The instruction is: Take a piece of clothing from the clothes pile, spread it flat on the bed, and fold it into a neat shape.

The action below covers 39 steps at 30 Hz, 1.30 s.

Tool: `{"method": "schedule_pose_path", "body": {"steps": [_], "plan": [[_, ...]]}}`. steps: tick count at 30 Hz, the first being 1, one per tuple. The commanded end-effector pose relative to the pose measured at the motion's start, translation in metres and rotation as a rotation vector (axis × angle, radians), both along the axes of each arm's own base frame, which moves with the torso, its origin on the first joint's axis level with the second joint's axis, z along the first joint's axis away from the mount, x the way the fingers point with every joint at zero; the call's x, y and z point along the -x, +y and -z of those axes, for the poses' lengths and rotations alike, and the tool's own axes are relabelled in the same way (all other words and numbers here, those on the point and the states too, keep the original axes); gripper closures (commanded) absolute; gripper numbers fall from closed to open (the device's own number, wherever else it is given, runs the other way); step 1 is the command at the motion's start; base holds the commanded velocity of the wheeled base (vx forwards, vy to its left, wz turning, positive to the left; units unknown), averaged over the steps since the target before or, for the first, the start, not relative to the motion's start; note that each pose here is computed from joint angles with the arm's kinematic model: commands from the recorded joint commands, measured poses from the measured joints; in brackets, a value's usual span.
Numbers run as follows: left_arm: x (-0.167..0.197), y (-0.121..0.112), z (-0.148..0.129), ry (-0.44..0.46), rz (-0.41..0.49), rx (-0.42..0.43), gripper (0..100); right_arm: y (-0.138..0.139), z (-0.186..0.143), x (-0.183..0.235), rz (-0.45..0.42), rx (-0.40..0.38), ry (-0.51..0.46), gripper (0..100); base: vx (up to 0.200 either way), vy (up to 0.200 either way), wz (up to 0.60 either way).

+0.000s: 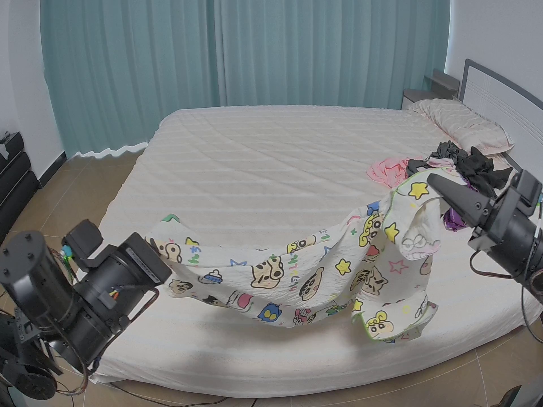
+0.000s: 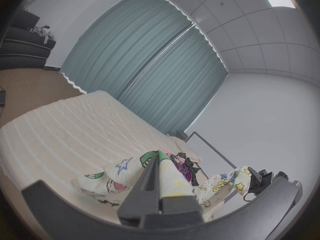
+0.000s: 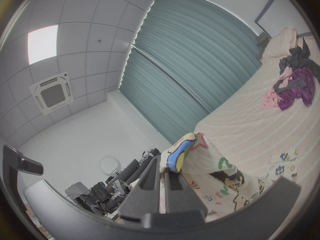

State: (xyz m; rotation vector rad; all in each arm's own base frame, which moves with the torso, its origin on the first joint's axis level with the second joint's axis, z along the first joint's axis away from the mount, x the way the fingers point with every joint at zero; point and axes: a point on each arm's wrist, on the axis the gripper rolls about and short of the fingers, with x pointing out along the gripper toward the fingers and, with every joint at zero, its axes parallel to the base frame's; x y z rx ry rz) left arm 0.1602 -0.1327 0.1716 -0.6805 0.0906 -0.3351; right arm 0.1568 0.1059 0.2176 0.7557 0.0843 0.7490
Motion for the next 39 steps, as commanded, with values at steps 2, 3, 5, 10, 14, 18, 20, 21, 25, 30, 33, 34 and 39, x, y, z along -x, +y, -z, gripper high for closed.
{"method": "schedule_pose_path", "body": {"steps": [2,3,5,10,14,18,20,21,25,30,33,34,39], "plan": [[0.028,0.025,-0.035,-0.11,-0.006,0.039,100,-0.024,-0.033,0.044,-0.023,-0.051,-0.157,100,0.0,0.0,0.0],[0.03,0.027,-0.037,-0.115,-0.007,0.036,100,-0.026,-0.036,0.046,-0.024,-0.053,-0.173,100,0.0,0.0,0.0],[0.034,0.031,-0.045,-0.128,-0.011,0.037,100,-0.031,-0.045,0.054,-0.03,-0.067,-0.216,100,0.0,0.0,0.0],[0.036,0.035,-0.067,-0.134,-0.056,0.047,100,-0.037,-0.074,0.059,-0.016,-0.091,-0.258,100,0.0,0.0,0.0],[0.038,0.038,-0.082,-0.146,-0.07,0.06,100,-0.037,-0.094,0.059,-0.013,-0.092,-0.258,100,0.0,0.0,0.0],[0.038,0.039,-0.086,-0.125,-0.074,0.04,100,-0.035,-0.105,0.056,-0.016,-0.095,-0.265,100,0.0,0.0,0.0],[0.037,0.038,-0.085,-0.113,-0.075,0.031,100,-0.031,-0.105,0.051,-0.017,-0.087,-0.25,100,0.0,0.0,0.0],[0.031,0.039,-0.082,-0.093,-0.094,0.01,100,-0.026,-0.099,0.037,0.001,-0.06,-0.21,100,0.0,0.0,0.0],[0.004,0.035,-0.072,-0.035,-0.162,-0.033,100,-0.018,-0.094,0.002,0.041,-0.019,-0.156,100,0.0,0.0,0.0],[-0.027,0.027,-0.057,0.041,-0.149,-0.061,100,-0.008,-0.073,-0.057,0.08,0.039,-0.054,100,0.0,0.0,0.0],[-0.047,0.023,-0.051,0.076,-0.16,-0.071,100,-0.004,-0.063,-0.086,0.112,0.054,-0.024,100,0.067,0.0,0.0],[-0.05,0.022,-0.05,0.081,-0.163,-0.071,100,-0.004,-0.062,-0.089,0.115,0.055,-0.021,100,0.2,0.0,0.0],[-0.086,0.015,-0.04,0.133,-0.181,-0.043,100,0.001,-0.036,-0.133,0.157,0.074,0.024,100,0.2,0.0,0.0]]}}
